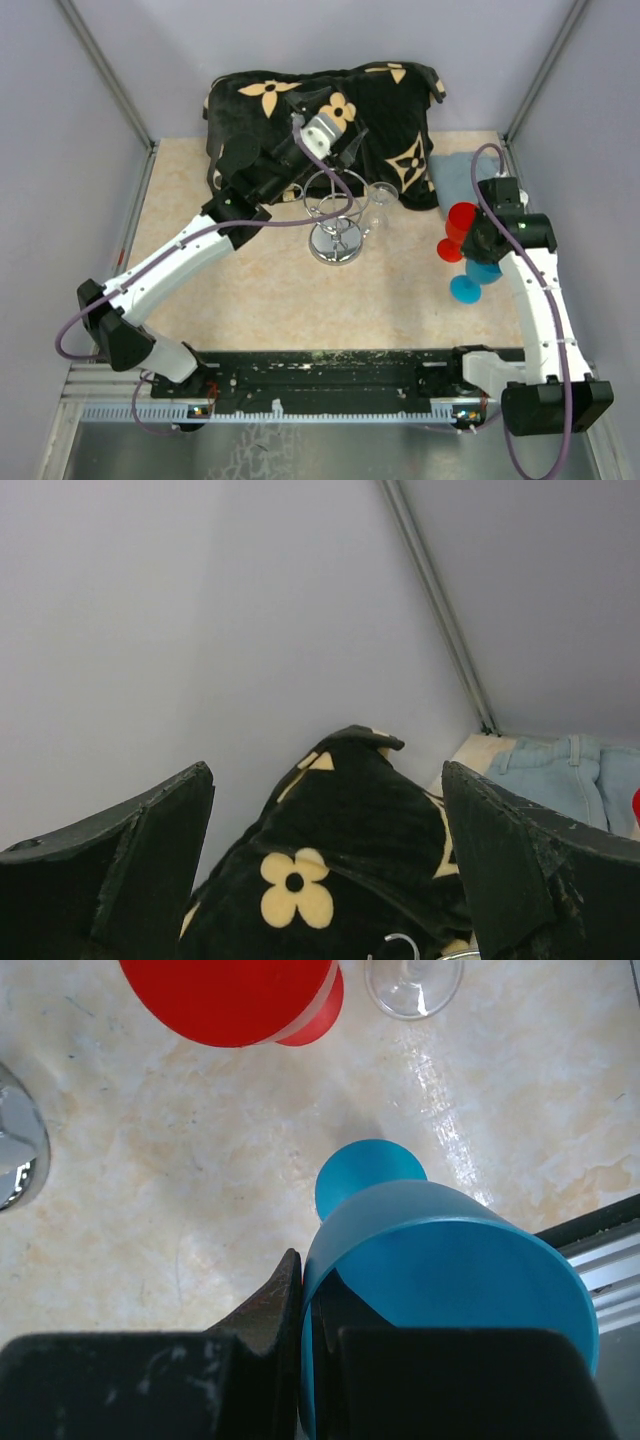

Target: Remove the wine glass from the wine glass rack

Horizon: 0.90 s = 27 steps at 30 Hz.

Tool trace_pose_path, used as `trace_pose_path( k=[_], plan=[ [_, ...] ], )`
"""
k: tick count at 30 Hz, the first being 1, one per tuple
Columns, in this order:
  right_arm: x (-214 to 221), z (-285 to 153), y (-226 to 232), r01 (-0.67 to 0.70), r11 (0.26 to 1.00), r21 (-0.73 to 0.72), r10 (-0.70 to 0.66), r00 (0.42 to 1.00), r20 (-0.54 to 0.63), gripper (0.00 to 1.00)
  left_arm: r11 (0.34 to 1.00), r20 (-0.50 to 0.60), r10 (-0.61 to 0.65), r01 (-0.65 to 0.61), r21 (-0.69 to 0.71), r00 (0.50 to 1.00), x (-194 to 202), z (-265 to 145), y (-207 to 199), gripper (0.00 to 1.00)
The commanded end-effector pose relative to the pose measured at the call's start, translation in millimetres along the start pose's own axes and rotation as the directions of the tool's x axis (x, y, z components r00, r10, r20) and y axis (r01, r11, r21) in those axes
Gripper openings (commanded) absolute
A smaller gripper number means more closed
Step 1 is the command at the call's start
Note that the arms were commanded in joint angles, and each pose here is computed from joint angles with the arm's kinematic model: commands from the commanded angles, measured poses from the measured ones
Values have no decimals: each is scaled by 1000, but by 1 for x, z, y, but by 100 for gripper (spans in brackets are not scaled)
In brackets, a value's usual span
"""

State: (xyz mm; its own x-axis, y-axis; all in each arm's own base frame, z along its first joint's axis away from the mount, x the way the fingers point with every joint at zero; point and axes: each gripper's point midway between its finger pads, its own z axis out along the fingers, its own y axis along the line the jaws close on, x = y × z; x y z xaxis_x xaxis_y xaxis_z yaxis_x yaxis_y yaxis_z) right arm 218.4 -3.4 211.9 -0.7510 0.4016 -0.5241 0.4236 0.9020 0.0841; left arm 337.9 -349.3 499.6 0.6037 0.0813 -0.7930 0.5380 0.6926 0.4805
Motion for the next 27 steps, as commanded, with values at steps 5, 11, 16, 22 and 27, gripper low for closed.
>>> trace_pose_path(
  k=[5, 11, 16, 22, 27],
  plan=[
    [-16, 30, 8, -16, 999, 38, 11, 994, 113, 0, 990, -144, -136, 140, 19, 980, 32, 5, -2, 99],
    [-15, 50, 17, -2, 999, 43, -3, 994, 106, 0, 989, -159, -138, 144, 29, 978, 35, 5, -3, 99],
    [-12, 67, 22, -4, 999, 40, 0, 995, 97, 0, 987, -161, -148, 155, 33, 976, 36, 5, -4, 99],
    [-6, 75, 23, -4, 999, 36, 1, 996, 86, 0, 986, -157, -155, 162, 33, 975, 34, 5, -3, 99],
    [-9, 82, 26, -11, 999, 33, 7, 995, 103, 0, 985, -154, -157, 167, 51, 976, 34, 4, -7, 99]
  ],
)
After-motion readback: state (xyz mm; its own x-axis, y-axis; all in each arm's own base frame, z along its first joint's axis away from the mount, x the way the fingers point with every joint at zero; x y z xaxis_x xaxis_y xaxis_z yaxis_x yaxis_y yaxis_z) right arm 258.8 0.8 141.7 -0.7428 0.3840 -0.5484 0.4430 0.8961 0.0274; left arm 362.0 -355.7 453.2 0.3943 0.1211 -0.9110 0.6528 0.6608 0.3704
